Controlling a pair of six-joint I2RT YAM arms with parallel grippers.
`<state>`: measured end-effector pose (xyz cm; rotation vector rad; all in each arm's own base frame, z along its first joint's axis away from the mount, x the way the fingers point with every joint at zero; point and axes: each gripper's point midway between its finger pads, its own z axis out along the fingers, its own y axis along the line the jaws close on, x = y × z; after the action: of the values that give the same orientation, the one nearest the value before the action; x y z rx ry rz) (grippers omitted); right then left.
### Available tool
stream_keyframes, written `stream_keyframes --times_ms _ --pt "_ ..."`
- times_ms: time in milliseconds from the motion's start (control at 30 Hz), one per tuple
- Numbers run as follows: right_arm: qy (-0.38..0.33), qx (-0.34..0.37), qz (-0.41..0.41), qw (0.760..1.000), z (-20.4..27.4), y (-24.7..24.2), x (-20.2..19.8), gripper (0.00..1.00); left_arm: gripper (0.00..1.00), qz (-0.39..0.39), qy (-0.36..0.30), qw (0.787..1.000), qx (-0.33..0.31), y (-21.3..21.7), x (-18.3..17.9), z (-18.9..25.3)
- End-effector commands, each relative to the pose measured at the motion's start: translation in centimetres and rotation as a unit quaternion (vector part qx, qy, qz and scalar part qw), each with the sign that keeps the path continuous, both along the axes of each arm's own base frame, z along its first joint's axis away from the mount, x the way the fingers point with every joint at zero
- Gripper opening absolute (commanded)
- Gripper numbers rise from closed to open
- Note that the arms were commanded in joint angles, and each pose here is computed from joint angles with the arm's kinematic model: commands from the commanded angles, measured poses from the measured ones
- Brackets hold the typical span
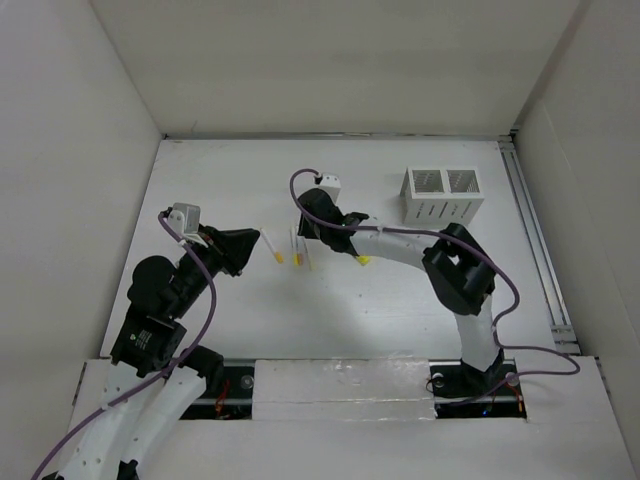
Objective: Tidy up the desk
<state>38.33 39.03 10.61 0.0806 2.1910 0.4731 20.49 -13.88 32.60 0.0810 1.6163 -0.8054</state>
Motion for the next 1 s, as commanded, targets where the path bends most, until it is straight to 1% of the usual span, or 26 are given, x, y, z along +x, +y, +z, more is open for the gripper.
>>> stream_keyframes --times_ms 0,67,133,233,700,867,967 --pt "0.03 -0.013 0.02 0.999 -1.0 1.6 -0.5 0.36 0.12 0.003 -0.017 1.0 -0.01 0.2 0.0 1.0" --pt "0.036 -0.021 0.012 0.999 -2.0 1.8 -0.1 0.36 0.12 0.003 -0.017 1.0 -0.011 0.2 0.0 1.0" --pt "0.042 -0.025 0.001 0.999 -2.7 1.1 0.6 0.33 0.12 0.002 -0.019 1.0 -0.011 0.1 -0.1 1.1" --pt "0.054 -0.022 0.001 0.998 -3.5 1.0 0.8 0.32 0.12 -0.001 -0.018 1.0 -0.011 0.1 -0.1 1.0" --pt "0.082 -0.068 -0.011 0.994 -6.3 0.1 0.6 0.31 0.12 -0.001 -0.022 1.0 -0.012 0.1 -0.3 1.2" --pt "0.083 -0.084 -0.011 0.993 -6.4 -0.1 0.8 0.34 0.12 0.002 -0.023 1.0 -0.012 0.2 -0.3 1.3" --pt "0.087 -0.098 -0.01 0.991 -6.9 -0.4 0.7 0.32 0.12 0.005 -0.025 1.0 -0.013 0.4 -0.3 1.4"
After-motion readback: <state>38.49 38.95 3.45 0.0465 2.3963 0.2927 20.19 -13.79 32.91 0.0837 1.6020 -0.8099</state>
